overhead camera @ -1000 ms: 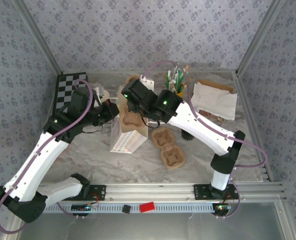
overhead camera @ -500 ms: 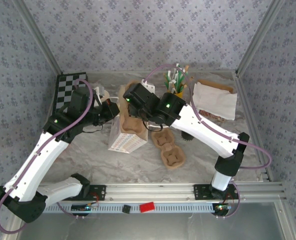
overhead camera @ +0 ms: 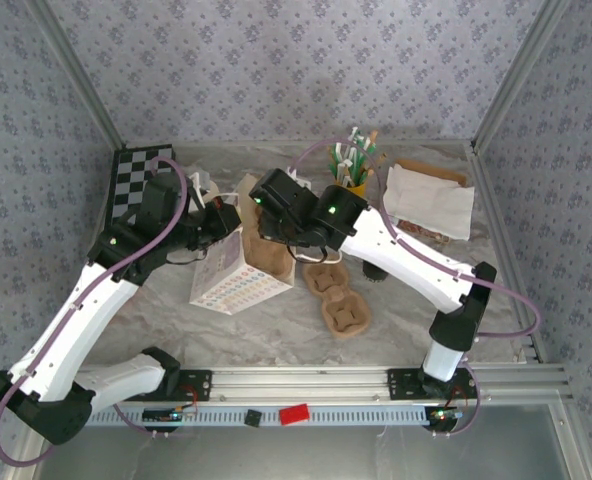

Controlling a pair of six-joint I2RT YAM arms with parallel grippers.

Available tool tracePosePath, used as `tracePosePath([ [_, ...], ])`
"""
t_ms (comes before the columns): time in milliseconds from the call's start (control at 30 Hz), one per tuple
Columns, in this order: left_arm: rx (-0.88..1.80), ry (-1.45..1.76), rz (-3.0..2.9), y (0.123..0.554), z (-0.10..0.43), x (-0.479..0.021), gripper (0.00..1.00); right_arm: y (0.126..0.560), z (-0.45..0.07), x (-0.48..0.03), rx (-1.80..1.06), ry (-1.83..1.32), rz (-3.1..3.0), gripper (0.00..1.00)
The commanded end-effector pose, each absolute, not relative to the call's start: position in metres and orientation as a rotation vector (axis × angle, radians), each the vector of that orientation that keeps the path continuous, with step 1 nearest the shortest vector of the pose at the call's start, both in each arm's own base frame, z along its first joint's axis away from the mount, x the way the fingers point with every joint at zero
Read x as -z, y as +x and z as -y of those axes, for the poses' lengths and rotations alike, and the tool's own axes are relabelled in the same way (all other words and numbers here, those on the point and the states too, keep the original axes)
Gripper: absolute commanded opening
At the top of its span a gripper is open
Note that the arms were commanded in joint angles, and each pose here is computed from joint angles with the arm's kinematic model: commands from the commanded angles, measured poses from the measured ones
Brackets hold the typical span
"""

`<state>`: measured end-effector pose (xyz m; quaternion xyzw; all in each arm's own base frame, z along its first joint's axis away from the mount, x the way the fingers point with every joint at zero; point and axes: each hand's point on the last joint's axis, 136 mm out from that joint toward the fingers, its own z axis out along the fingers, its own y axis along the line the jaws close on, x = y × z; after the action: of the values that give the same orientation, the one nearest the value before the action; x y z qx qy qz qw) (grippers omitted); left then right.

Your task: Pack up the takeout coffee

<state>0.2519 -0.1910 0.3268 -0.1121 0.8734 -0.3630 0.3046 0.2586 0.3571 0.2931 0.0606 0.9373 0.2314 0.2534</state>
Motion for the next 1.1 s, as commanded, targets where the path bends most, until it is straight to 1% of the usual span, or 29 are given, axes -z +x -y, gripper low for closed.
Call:
tracePosePath([
  [0,0.994,-0.263,-2.27,0.255,0.195,-0.339,0.0,0.254,-0.357,-0.294,-0.68,0.202,-2.575,0.24],
  [367,1.035,-0.262,-2.258,0.253,0.199,-0.339,0.0,0.254,-0.367,-0.295,-0.826,0.24,-2.621,0.24],
  [600,1.05,-0.262,-2.27,0.251,0.201,-0.336,0.0,0.26,-0.359,-0.289,-0.818,0.264,-2.646,0.24],
  [767,1.079,-0.243,-2.238,0.254,0.205,-0.343,0.0,0.263,-0.357,-0.28,-0.816,0.281,-2.669,0.24],
  [1067,1.072,-0.241,-2.247,0.255,0.207,-0.34,0.0,0.264,-0.369,-0.285,-0.833,0.224,-2.672,0.25],
])
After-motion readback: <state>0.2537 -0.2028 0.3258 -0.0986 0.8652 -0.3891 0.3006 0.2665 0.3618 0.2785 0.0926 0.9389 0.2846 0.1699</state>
